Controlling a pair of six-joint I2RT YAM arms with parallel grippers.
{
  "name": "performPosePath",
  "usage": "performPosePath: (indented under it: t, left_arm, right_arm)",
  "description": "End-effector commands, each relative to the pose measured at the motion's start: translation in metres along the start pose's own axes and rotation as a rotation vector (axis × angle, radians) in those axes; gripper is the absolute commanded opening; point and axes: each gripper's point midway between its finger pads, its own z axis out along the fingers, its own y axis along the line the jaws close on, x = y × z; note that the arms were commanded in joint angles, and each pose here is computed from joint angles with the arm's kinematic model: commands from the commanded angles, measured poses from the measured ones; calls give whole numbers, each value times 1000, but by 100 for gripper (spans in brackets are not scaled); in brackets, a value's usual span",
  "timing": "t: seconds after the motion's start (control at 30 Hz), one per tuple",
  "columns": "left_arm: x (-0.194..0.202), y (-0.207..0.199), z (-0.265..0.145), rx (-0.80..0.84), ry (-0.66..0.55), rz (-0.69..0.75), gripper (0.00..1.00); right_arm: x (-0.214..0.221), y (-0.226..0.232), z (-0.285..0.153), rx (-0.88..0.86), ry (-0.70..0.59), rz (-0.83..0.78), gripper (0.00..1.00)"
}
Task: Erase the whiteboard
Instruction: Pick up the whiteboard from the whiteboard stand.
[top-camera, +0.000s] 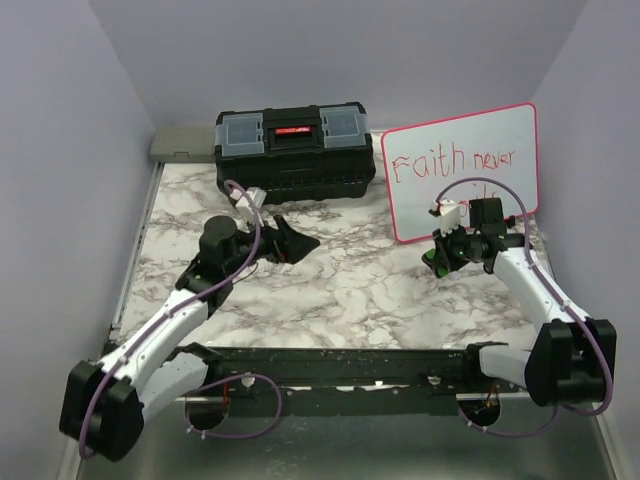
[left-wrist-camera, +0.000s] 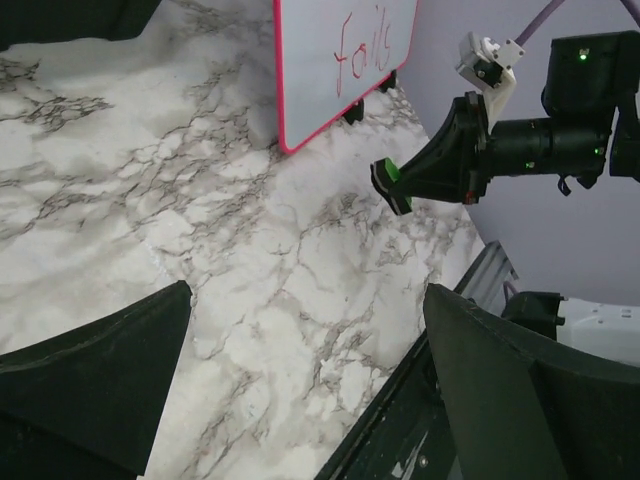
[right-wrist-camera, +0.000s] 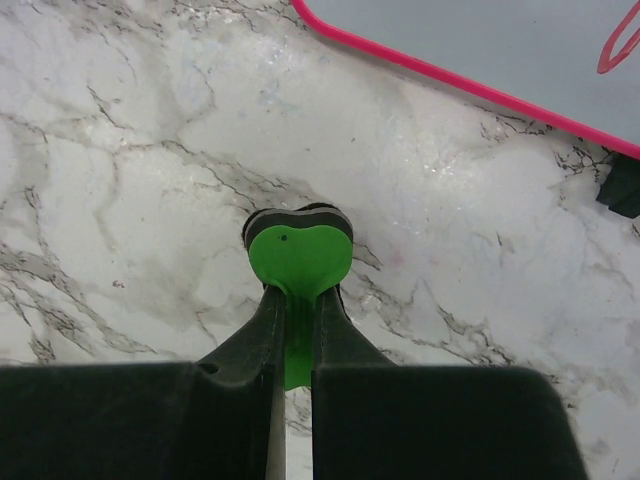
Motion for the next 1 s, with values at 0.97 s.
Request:
performPosePath:
  t: [0.97]
  left_arm:
    - [-11, -3, 228, 49, -70, -155, 97]
  right_arm:
    - [-27, -3, -24, 31, -153, 35, 1]
